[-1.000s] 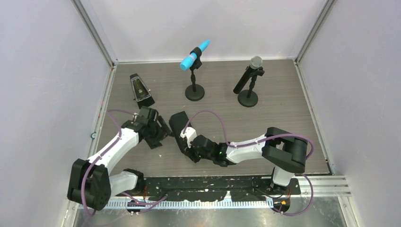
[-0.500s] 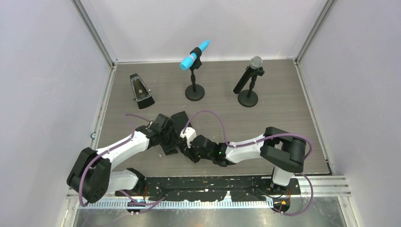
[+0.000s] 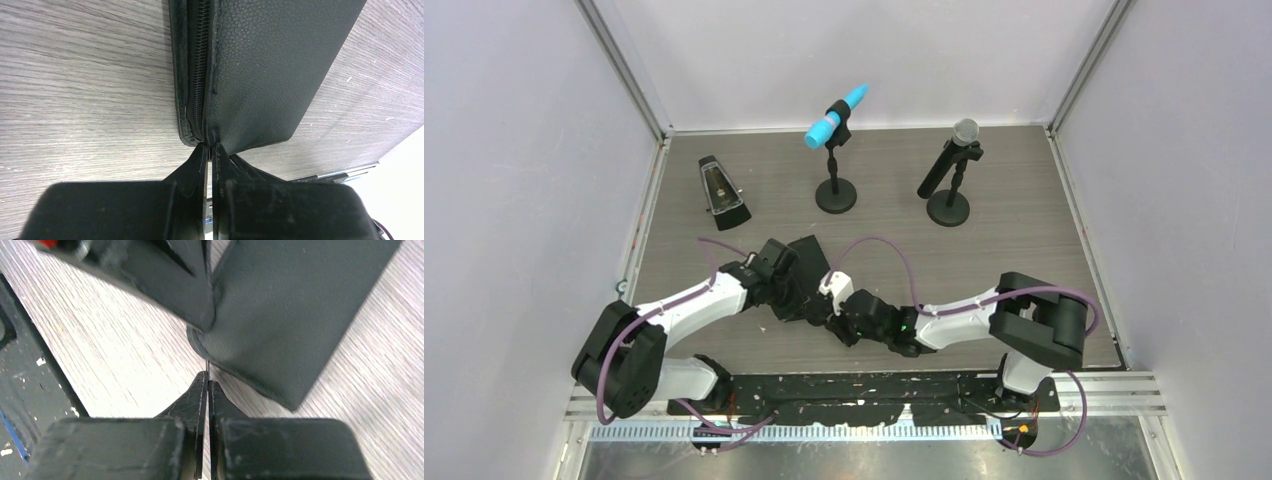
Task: Sort the hair-cutting tools
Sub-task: Zip the hairdressing tool bag at the center of the board, then reset both arms
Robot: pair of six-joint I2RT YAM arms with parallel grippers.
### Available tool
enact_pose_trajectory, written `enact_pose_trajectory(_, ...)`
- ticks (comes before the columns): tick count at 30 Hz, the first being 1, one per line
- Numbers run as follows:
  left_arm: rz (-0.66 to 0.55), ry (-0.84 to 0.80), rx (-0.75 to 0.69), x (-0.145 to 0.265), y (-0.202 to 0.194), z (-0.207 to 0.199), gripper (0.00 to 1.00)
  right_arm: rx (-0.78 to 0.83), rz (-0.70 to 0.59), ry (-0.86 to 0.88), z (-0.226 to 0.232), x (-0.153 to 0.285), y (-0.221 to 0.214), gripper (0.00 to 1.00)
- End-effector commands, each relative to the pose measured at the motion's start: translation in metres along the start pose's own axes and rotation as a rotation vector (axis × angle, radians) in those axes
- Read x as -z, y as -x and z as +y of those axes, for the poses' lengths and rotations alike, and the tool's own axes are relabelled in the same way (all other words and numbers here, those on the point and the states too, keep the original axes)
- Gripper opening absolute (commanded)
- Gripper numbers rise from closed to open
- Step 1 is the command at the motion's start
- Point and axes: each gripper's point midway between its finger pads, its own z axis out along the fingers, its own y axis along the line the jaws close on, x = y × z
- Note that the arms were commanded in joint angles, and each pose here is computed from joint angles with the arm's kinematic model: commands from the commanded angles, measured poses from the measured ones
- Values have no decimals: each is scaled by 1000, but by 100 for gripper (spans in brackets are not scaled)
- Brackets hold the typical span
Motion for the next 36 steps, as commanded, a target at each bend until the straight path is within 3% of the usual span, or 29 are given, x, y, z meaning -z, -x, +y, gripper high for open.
enact_pose_trajectory(1,-51,91,-38,-1,13,18,0,1,43,-95,-31,22,-18,5)
enact_pose_trajectory(10,31,96,-209,1,1,27,0,-167,41,-410,-129,56,-30,5)
enact_pose_trajectory(15,47,77,-287,5,-2,25,0,-174,-60,-336,-120,56,0,6)
enact_pose_trajectory(16,36,78,-294,7,-1,25,0,-175,-76,-314,-116,57,5,8)
enact_pose_trajectory(17,18,81,-305,10,3,25,2,-175,-101,-306,-115,61,12,19)
enact_pose_trajectory(19,-17,82,-322,17,8,23,21,-172,-135,-324,-118,73,20,38)
enact_pose_trajectory(21,-71,78,-343,29,16,20,46,-173,-173,-388,-131,91,28,52)
enact_pose_trajectory(26,-314,58,-424,87,47,15,96,-190,-354,-631,-171,172,59,77)
enact_pose_trajectory(28,-440,45,-460,118,61,14,100,-183,-429,-727,-183,210,71,95)
enact_pose_trajectory(29,-520,46,-471,136,69,16,100,-188,-453,-790,-191,227,73,98)
enact_pose_trajectory(36,-984,26,-429,251,101,45,100,-264,-657,-1021,-208,352,87,95)
